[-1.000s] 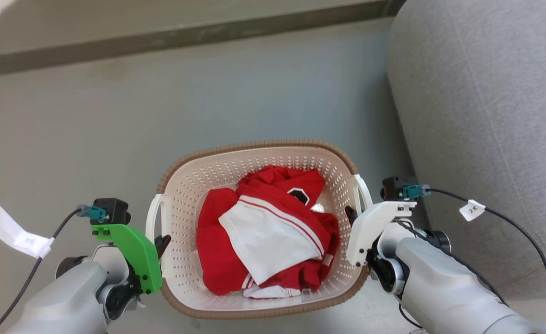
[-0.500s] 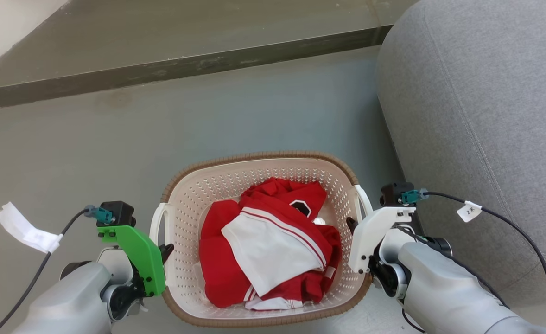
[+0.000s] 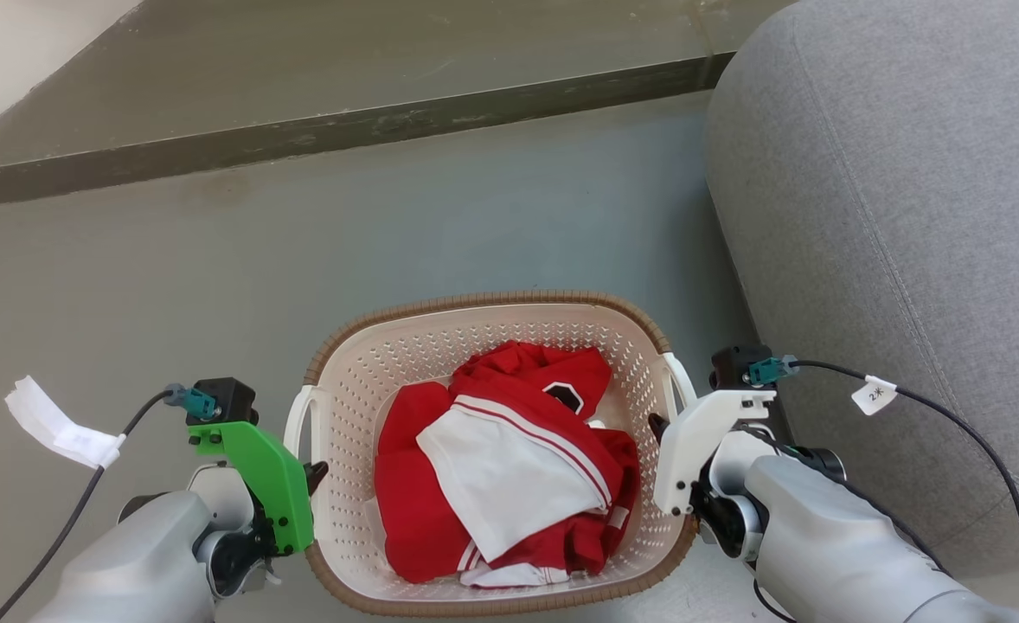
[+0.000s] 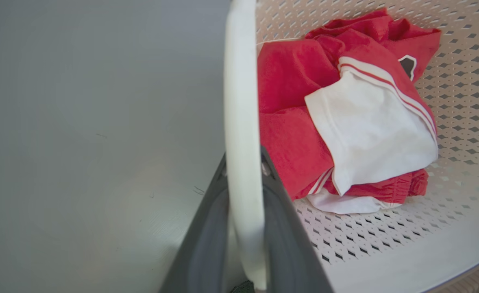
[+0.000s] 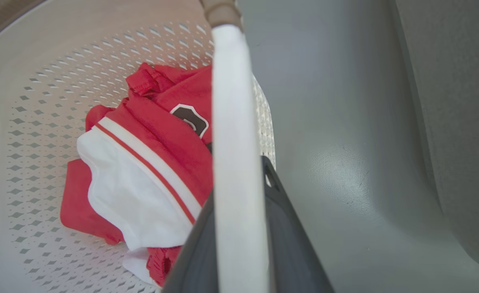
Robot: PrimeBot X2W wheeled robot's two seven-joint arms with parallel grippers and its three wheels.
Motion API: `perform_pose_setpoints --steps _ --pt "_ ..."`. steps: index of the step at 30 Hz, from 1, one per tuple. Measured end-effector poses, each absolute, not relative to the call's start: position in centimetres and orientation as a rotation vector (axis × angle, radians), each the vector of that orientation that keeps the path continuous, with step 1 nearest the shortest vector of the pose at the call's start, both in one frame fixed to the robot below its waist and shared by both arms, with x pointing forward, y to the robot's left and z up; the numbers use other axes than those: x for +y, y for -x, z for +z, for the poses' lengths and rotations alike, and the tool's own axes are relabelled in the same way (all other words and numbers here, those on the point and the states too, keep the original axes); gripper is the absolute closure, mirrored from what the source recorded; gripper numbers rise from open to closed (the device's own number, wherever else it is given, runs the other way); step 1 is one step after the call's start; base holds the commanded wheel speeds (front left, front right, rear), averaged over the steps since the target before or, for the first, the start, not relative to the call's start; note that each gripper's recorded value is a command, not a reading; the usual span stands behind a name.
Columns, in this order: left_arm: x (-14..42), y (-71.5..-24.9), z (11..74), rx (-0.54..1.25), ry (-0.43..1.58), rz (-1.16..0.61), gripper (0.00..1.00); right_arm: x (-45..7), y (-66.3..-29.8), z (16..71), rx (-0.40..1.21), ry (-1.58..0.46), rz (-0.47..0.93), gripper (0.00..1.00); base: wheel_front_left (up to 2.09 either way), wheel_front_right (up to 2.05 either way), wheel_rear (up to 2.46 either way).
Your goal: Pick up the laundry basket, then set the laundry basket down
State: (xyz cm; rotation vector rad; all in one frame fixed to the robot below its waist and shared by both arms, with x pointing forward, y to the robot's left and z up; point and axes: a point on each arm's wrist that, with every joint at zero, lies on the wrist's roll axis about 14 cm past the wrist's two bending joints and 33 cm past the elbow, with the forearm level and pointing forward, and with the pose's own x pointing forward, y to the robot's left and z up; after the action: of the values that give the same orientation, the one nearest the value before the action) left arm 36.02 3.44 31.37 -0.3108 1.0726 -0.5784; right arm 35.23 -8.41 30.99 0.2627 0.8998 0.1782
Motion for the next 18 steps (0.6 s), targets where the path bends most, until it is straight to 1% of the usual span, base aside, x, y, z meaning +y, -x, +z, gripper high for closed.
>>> perform_pose_setpoints --steps 18 --pt "3.66 -36.19 31.0 1.085 0.324 -0.566 1.0 -8.01 -35.63 30.65 0.912 -0.269 0.189 1.0 0.0 0.0 0.0"
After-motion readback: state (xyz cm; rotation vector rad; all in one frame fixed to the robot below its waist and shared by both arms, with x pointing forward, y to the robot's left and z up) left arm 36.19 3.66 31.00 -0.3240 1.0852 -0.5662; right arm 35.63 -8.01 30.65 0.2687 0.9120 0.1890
